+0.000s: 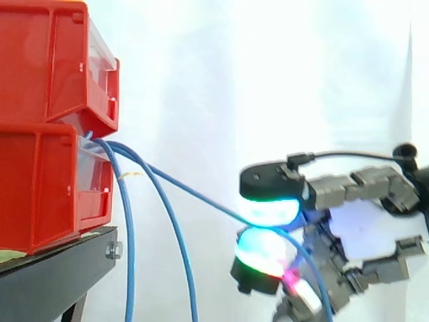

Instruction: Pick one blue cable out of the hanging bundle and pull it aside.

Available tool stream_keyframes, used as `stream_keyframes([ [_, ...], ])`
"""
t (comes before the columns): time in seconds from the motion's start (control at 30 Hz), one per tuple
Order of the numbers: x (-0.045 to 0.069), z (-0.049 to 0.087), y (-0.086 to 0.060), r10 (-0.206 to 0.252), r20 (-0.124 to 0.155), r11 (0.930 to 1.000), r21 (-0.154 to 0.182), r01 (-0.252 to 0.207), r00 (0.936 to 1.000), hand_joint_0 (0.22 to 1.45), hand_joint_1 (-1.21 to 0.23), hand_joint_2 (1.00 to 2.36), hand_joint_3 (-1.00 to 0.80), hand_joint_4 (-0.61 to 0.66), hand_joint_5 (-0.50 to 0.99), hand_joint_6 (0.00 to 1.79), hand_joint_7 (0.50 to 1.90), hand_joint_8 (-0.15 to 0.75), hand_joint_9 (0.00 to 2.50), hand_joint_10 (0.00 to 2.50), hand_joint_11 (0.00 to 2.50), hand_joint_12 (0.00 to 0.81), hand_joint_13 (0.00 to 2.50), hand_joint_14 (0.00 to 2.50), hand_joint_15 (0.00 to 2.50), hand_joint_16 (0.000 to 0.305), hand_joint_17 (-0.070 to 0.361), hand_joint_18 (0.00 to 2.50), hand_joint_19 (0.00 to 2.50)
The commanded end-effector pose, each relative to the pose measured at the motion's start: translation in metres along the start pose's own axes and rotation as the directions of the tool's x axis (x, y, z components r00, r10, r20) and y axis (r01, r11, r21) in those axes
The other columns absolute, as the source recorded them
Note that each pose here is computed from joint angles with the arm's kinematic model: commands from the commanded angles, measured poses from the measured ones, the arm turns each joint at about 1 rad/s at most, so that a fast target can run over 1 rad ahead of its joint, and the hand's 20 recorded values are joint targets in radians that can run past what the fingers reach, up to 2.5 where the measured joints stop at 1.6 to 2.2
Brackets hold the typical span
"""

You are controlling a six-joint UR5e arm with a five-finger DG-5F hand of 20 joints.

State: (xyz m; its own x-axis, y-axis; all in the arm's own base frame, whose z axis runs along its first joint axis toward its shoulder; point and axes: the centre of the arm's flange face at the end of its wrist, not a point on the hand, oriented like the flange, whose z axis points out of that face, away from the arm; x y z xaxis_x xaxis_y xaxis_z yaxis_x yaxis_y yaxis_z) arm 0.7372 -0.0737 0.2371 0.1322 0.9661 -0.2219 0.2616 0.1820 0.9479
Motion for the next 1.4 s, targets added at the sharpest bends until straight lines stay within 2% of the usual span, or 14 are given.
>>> stream_keyframes([
  [0.0, 0.004, -0.013, -0.046, -0.023, -0.012, 0.9971, 0.073, 0.024, 0.9997, 0.65, -0.8, 1.01, 0.11, 0.0, -0.12, 0.94, 1.37, 0.336, 1.16, 0.02, 0.74, 0.373, 0.9, 0.02, 0.66, 0.056, 0.126, 0.78, 0.48],
  [0.1, 0.006, -0.033, -0.098, -0.028, -0.03, 0.9869, 0.158, 0.033, 0.9991, 0.65, -0.81, 1.01, 0.11, 0.0, -0.12, 0.94, 1.37, 0.334, 1.16, 0.02, 0.75, 0.375, 0.9, 0.02, 0.65, 0.056, 0.126, 0.78, 0.48],
  [0.13, 0.005, -0.034, -0.096, -0.005, -0.024, 0.9893, 0.146, 0.008, 0.9997, 0.65, -0.81, 1.01, 0.11, 0.0, -0.12, 0.94, 1.37, 0.332, 1.16, 0.02, 0.74, 0.373, 0.9, 0.02, 0.65, 0.056, 0.126, 0.78, 0.49],
  [0.23, -0.002, -0.033, -0.073, 0.064, -0.008, 0.9934, 0.096, -0.063, 0.9979, 0.65, -0.81, 1.01, 0.1, 0.0, -0.12, 0.94, 1.37, 0.335, 1.16, 0.02, 0.73, 0.374, 0.9, 0.02, 0.65, 0.056, 0.126, 0.78, 0.49],
  [0.33, -0.002, -0.034, -0.064, 0.145, 0.0, 0.9857, 0.087, -0.144, 0.9894, 0.65, -0.8, 1.01, 0.1, 0.0, -0.12, 0.94, 1.37, 0.333, 1.15, 0.02, 0.74, 0.375, 0.9, 0.02, 0.65, 0.056, 0.127, 0.78, 0.48],
  [0.37, -0.003, -0.033, -0.062, 0.154, 0.004, 0.9844, 0.085, -0.154, 0.988, 0.65, -0.8, 1.01, 0.1, 0.0, -0.12, 0.94, 1.37, 0.335, 1.15, 0.02, 0.74, 0.374, 0.9, 0.02, 0.64, 0.056, 0.126, 0.78, 0.49],
  [0.4, -0.007, -0.032, -0.056, 0.208, 0.014, 0.9735, 0.094, -0.208, 0.978, 0.65, -0.8, 1.01, 0.11, -0.01, -0.12, 0.94, 1.37, 0.333, 1.15, 0.02, 0.74, 0.376, 0.9, 0.02, 0.65, 0.056, 0.126, 0.78, 0.49],
  [0.43, -0.007, -0.032, -0.056, 0.214, 0.015, 0.9716, 0.101, -0.214, 0.9768, 0.65, -0.8, 1.01, 0.1, 0.0, -0.12, 0.94, 1.37, 0.332, 1.15, 0.02, 0.74, 0.374, 0.9, 0.02, 0.64, 0.056, 0.126, 0.78, 0.49],
  [0.57, -0.009, -0.036, -0.057, 0.214, 0.014, 0.9672, 0.137, -0.214, 0.9767, 0.65, -0.8, 1.01, 0.1, 0.0, -0.12, 0.94, 1.37, 0.334, 1.15, 0.02, 0.73, 0.374, 0.9, 0.02, 0.65, 0.056, 0.126, 0.78, 0.49],
  [0.6, -0.01, -0.038, -0.061, 0.201, 0.012, 0.9662, 0.162, -0.201, 0.9794, 0.65, -0.8, 1.01, 0.1, 0.0, -0.12, 0.94, 1.36, 0.332, 1.15, 0.02, 0.74, 0.375, 0.9, 0.02, 0.65, 0.056, 0.126, 0.78, 0.49],
  [0.67, -0.01, -0.038, -0.061, 0.192, 0.014, 0.9682, 0.16, -0.192, 0.9812, 0.65, -0.8, 1.01, 0.1, 0.0, -0.12, 0.94, 1.37, 0.335, 1.15, 0.02, 0.74, 0.377, 0.9, 0.02, 0.65, 0.056, 0.126, 0.78, 0.49],
  [0.87, -0.01, -0.034, -0.058, 0.171, 0.011, 0.9775, 0.124, -0.171, 0.9853, 0.65, -0.8, 1.01, 0.11, 0.0, -0.12, 0.94, 1.37, 0.334, 1.15, 0.02, 0.74, 0.375, 0.9, 0.02, 0.65, 0.056, 0.126, 0.78, 0.48],
  [1.2, -0.007, -0.027, -0.051, 0.189, 0.007, 0.98, 0.061, -0.189, 0.9819, 0.65, -0.81, 1.01, 0.1, 0.01, -0.12, 0.94, 1.38, 0.331, 1.15, 0.02, 0.73, 0.375, 0.9, 0.02, 0.65, 0.056, 0.126, 0.78, 0.49],
  [1.37, -0.006, -0.026, -0.05, 0.193, 0.006, 0.98, 0.048, -0.193, 0.9811, 0.65, -0.81, 1.01, 0.1, 0.01, -0.12, 0.94, 1.38, 0.331, 1.15, 0.02, 0.73, 0.375, 0.9, 0.02, 0.65, 0.056, 0.127, 0.78, 0.49],
])
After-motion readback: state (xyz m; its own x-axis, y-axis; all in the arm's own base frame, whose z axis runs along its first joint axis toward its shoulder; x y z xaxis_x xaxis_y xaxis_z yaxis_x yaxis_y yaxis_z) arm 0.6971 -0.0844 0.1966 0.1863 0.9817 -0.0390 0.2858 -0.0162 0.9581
